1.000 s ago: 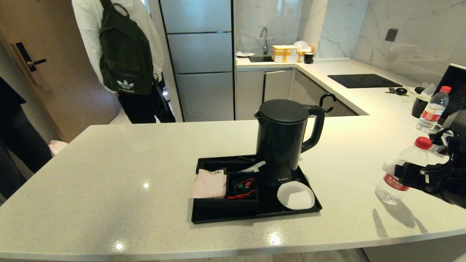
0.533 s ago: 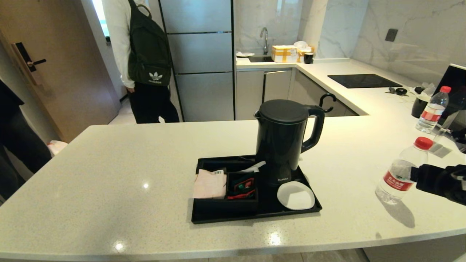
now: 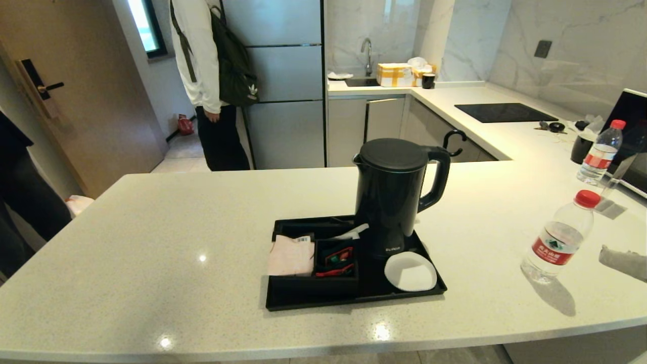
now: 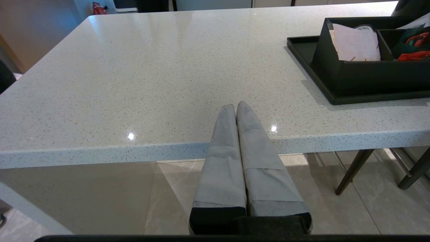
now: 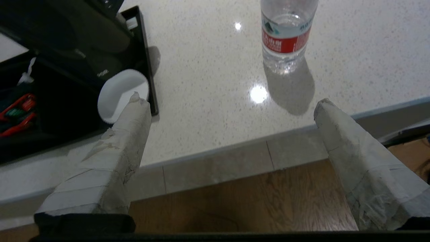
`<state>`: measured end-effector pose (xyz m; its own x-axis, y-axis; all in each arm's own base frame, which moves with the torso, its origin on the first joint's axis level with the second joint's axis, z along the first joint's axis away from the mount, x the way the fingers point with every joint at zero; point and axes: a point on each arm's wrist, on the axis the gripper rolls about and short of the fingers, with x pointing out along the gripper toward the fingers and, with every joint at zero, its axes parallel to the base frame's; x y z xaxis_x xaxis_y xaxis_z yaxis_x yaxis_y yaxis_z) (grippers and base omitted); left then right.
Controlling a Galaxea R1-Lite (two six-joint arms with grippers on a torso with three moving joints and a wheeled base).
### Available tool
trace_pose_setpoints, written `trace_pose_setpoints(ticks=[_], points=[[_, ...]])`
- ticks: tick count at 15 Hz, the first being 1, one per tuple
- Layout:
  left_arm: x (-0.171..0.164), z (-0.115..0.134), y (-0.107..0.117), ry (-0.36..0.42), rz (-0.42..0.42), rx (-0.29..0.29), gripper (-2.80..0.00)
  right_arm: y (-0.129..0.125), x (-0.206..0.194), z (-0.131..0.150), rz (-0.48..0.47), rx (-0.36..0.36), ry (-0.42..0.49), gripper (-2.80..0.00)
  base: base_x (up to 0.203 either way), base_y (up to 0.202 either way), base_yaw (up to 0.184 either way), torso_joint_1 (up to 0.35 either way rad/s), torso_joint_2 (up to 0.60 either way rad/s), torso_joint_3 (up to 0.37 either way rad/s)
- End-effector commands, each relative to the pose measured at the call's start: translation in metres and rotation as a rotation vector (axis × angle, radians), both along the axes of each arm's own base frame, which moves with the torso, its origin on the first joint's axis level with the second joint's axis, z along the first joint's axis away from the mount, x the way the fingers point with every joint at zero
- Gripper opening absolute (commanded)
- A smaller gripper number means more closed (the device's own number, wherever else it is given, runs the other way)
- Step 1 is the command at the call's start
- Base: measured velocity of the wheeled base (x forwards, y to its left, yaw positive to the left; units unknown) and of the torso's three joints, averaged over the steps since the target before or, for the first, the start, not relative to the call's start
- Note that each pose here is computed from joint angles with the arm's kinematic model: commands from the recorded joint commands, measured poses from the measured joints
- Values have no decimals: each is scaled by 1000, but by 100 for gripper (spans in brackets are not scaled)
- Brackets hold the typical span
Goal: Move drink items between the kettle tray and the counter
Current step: Pick up the kettle
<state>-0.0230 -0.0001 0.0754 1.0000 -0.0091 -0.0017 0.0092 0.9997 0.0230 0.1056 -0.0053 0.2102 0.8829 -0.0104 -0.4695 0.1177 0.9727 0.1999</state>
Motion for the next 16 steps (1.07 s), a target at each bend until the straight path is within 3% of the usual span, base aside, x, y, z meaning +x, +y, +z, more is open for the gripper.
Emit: trace_pose_setpoints(ticks=[1, 5, 8, 10, 13, 16], points=[[0, 0, 0, 1, 0, 0, -280, 1, -18, 11, 2, -1, -71, -280, 0, 0, 0, 0, 0, 0], [0, 0, 0, 1, 0, 0, -280, 4, -63, 16, -2, -9, -149, -280, 0, 0, 0, 0, 0, 0], [0, 0, 0, 1, 0, 0, -280, 5, -88, 22, -3, -8, -120, -280, 0, 0, 0, 0, 0, 0], [0, 0, 0, 1, 0, 0, -280, 5, -79, 27, 29, 0, -102, -280, 0, 0, 0, 0, 0, 0], [0, 0, 0, 1, 0, 0, -280, 8, -65, 26, 150, 8, -49, -280, 0, 0, 0, 0, 0, 0], [0, 0, 0, 1, 0, 0, -280, 12, -7, 21, 252, -14, 35, -280, 0, 0, 0, 0, 0, 0]])
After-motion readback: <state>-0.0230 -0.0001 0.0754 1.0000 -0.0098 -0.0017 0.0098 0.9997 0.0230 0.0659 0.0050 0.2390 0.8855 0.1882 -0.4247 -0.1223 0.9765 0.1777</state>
